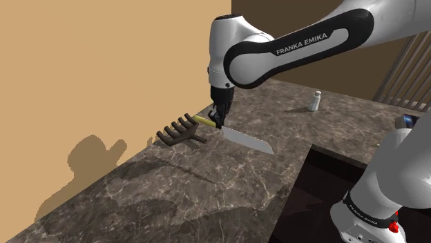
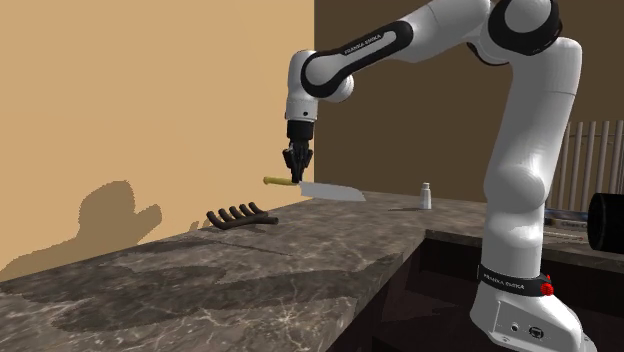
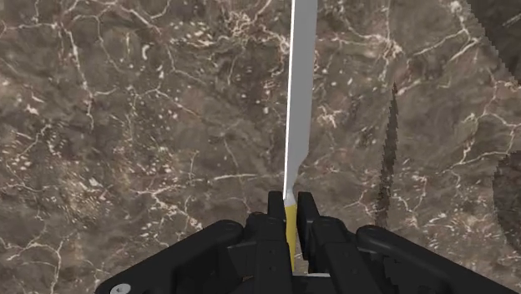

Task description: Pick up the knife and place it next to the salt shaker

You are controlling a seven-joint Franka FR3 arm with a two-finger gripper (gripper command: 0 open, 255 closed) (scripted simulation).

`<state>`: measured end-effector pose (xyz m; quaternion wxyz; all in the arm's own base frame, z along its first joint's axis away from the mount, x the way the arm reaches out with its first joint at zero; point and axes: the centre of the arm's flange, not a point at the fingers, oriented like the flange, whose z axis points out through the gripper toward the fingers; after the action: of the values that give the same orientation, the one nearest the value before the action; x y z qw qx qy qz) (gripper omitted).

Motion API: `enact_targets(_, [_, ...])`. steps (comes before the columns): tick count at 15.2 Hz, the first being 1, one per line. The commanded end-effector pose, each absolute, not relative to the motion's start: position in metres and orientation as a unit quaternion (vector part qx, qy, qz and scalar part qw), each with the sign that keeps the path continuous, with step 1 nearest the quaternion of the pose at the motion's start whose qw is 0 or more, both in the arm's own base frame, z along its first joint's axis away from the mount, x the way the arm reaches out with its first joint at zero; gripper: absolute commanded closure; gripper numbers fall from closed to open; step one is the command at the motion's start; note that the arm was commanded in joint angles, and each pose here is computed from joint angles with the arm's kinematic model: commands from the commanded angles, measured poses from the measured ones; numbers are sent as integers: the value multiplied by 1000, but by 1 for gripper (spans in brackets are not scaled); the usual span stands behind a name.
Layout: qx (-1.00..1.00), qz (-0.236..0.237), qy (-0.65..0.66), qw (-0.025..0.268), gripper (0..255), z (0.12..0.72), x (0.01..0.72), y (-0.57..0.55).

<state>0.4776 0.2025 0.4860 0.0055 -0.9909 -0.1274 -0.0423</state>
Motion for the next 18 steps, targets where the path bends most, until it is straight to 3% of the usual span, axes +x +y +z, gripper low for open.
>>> enact_targets(1, [-991,-42,-127,5,255,497,478,203])
enact_targets(9, [-991,-42,-127,5,255,535,478,203])
enact_targets(18, [-991,-42,-127,5,255,535,451,87])
